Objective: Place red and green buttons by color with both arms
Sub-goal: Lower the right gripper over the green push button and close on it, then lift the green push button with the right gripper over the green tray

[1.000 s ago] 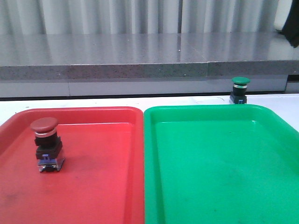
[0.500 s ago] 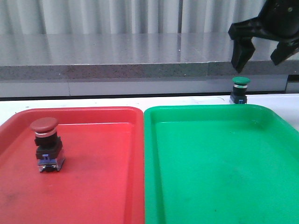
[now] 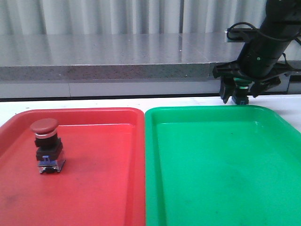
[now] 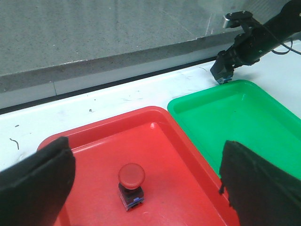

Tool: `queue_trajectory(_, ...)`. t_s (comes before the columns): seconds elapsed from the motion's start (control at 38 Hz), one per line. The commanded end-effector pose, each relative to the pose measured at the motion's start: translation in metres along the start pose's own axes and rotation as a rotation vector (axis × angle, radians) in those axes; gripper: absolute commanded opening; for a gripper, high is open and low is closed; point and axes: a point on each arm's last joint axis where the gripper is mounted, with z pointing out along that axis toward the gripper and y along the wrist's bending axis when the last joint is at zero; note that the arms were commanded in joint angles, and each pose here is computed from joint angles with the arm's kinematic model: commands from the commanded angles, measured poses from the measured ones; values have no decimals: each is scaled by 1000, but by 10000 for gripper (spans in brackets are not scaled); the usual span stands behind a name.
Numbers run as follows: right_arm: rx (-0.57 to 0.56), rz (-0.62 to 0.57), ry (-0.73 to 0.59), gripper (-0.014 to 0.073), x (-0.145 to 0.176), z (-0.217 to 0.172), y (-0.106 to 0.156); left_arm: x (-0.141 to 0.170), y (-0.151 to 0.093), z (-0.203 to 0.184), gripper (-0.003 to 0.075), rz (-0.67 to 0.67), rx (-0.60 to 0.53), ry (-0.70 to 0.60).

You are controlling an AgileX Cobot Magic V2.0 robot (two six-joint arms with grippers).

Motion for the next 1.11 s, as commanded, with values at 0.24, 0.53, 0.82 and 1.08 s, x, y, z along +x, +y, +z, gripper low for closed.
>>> queue_trajectory(0.24,-23,17,-160,328,-41,-41,4,-15,-2,-4,606,-9,19,-99)
queue_trajectory(0.53,-24,13,-67,328,-47,-58,6,-15,-2,-4,606,-9,19,-99)
queue_trajectory(0.82,-56,-69,-113,328,-53,-117,28,-15,-2,-4,606,-9,19,-99)
queue_trajectory(1.08,-119,-142,-236,328,-16,-180,54,-15,-2,-4,606,-9,19,-99)
